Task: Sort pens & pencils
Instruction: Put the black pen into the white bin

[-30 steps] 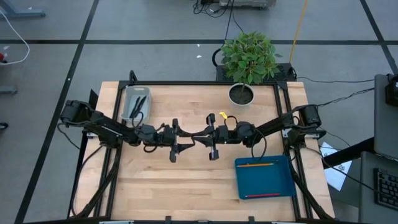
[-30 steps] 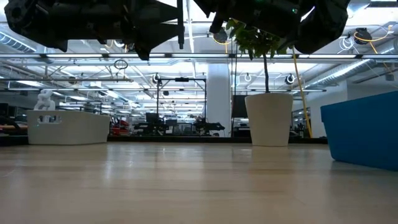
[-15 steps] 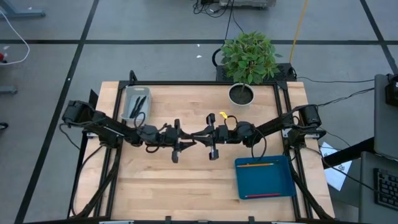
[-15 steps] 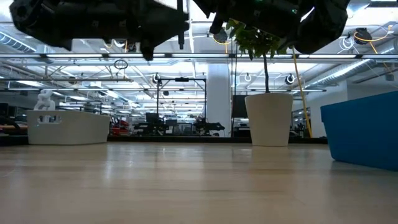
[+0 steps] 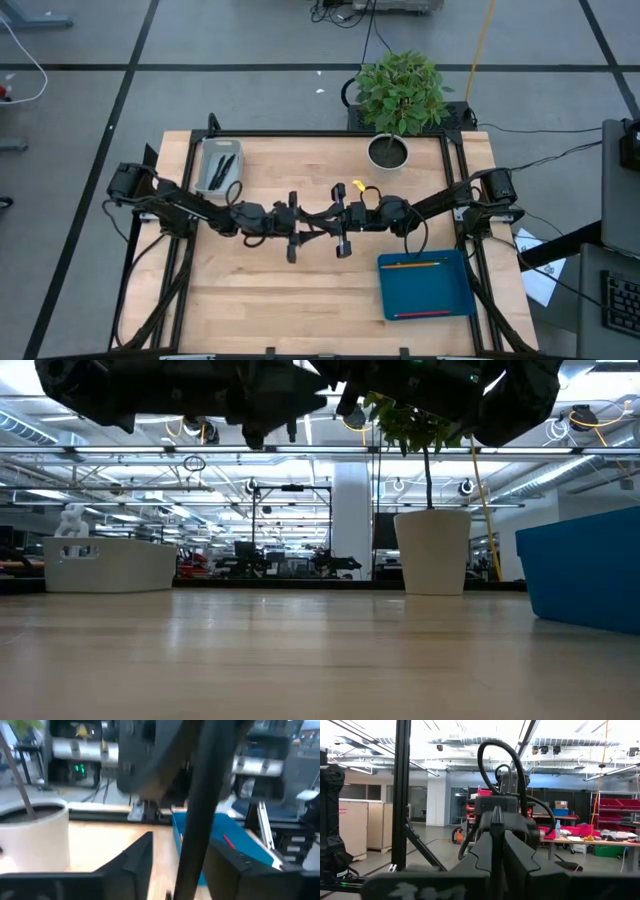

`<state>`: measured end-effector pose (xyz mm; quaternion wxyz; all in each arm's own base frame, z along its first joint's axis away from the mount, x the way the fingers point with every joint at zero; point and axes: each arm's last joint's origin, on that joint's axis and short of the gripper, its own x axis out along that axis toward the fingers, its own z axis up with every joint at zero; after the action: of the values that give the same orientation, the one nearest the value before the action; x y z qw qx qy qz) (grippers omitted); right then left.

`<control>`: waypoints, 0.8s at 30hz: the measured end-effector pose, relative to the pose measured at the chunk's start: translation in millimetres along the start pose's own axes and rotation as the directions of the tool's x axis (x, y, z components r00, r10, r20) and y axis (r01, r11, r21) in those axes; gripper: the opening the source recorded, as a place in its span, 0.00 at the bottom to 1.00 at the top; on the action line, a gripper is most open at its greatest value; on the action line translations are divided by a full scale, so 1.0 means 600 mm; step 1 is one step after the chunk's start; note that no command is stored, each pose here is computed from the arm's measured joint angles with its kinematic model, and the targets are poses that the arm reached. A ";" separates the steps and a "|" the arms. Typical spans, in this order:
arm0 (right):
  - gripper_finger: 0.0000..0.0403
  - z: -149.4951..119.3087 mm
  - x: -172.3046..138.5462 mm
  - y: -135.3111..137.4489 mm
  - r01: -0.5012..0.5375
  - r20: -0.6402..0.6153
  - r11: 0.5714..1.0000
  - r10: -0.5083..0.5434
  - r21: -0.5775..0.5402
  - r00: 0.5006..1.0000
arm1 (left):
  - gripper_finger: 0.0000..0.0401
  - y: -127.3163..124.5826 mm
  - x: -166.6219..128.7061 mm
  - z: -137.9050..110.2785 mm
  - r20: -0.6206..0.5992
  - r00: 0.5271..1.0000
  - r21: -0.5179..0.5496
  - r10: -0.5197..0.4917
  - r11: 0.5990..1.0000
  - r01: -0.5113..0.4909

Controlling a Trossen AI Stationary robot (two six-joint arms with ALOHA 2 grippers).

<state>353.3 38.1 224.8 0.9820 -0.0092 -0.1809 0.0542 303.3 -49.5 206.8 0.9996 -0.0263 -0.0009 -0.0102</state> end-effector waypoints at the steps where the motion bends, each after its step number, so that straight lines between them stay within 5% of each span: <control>1: 0.03 0.000 0.000 0.000 0.000 0.001 1.000 0.000 0.000 1.000 | 0.36 -0.001 -0.001 0.003 0.010 1.000 0.006 -0.001 1.000 0.001; 8: 0.03 0.000 0.000 0.000 -0.002 0.000 1.000 0.002 -0.003 1.000 | 0.18 0.000 -0.026 0.011 -0.025 1.000 0.023 -0.002 1.000 0.002; 24: 0.03 -0.002 0.000 -0.001 0.009 -0.010 1.000 -0.009 0.003 1.000 | 0.08 0.002 -0.035 0.010 -0.037 0.999 0.010 0.030 0.999 -0.030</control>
<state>353.7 37.5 223.8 0.9831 -0.0072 -0.1759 0.0499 282.6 -47.7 212.4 0.9996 -0.0214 0.0178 0.0044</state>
